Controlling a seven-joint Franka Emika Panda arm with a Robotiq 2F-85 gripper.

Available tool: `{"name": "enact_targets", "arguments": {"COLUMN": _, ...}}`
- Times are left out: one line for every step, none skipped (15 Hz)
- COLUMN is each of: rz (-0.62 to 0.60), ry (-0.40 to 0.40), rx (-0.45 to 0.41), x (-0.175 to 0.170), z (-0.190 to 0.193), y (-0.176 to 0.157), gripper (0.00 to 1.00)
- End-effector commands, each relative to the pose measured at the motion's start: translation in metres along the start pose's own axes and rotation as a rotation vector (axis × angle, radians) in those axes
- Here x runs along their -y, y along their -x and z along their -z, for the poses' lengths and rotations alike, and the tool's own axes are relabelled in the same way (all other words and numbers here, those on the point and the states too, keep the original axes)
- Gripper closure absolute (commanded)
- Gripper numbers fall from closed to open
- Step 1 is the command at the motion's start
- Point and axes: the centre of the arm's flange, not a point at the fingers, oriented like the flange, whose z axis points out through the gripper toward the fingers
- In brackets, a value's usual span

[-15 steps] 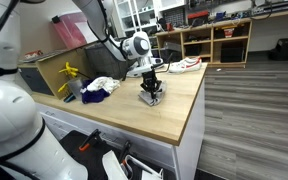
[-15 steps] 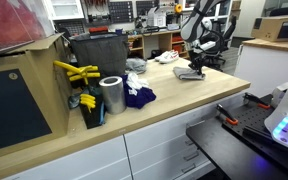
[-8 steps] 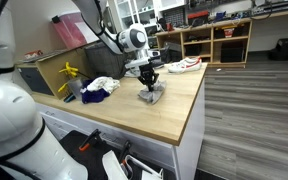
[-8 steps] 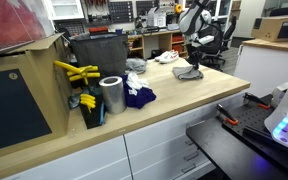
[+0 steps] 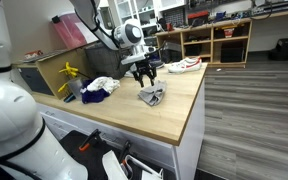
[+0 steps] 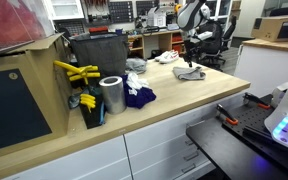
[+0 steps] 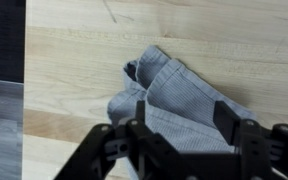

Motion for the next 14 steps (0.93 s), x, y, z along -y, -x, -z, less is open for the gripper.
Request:
{"name": "enact_targets", "arguments": {"rz": 0.014, "ry": -0.001, "rx": 0.022, "x": -0.004, "z": -0.003, "y": 0.01, "gripper": 0.05}}
{"name": "enact_targets", "arguments": {"rz": 0.014, "ry": 0.0, "rx": 0.027, "x": -0.005, "z": -0.007, "y": 0.01, "gripper": 0.03}}
{"name": "enact_targets", "arguments": {"rz": 0.014, "ry": -0.002, "rx": 0.03, "x": -0.006, "z": -0.011, "y": 0.01, "gripper": 0.0}}
{"name": "enact_targets", "arguments": {"rz": 0.017, "ry": -0.005, "rx": 0.035, "x": -0.006, "z": -0.016, "y": 0.01, "gripper": 0.0}}
{"name": "enact_targets", "arguments": {"rz": 0.02, "ry": -0.008, "rx": 0.039, "x": -0.006, "z": -0.02, "y": 0.009, "gripper": 0.01}}
{"name": "enact_targets", "arguments": {"rz": 0.024, "ry": -0.006, "rx": 0.042, "x": -0.005, "z": -0.023, "y": 0.008, "gripper": 0.03}}
{"name": "enact_targets", "arguments": {"rz": 0.028, "ry": -0.005, "rx": 0.043, "x": -0.004, "z": -0.026, "y": 0.006, "gripper": 0.04}}
{"name": "enact_targets", "arguments": {"rz": 0.03, "ry": -0.003, "rx": 0.044, "x": -0.003, "z": -0.029, "y": 0.004, "gripper": 0.05}}
{"name": "enact_targets", "arguments": {"rz": 0.032, "ry": -0.001, "rx": 0.044, "x": -0.003, "z": -0.031, "y": 0.002, "gripper": 0.05}}
{"name": "enact_targets", "arguments": {"rz": 0.035, "ry": 0.003, "rx": 0.043, "x": -0.003, "z": -0.033, "y": 0.0, "gripper": 0.06}}
{"name": "enact_targets", "arguments": {"rz": 0.038, "ry": 0.01, "rx": 0.039, "x": -0.004, "z": -0.033, "y": -0.002, "gripper": 0.07}}
{"name": "enact_targets", "arguments": {"rz": 0.042, "ry": 0.016, "rx": 0.035, "x": -0.004, "z": -0.033, "y": -0.004, "gripper": 0.06}}
{"name": "enact_targets", "arguments": {"rz": 0.046, "ry": 0.023, "rx": 0.031, "x": -0.005, "z": -0.033, "y": -0.007, "gripper": 0.08}}
{"name": "enact_targets", "arguments": {"rz": 0.049, "ry": 0.029, "rx": 0.029, "x": -0.006, "z": -0.033, "y": -0.009, "gripper": 0.07}}
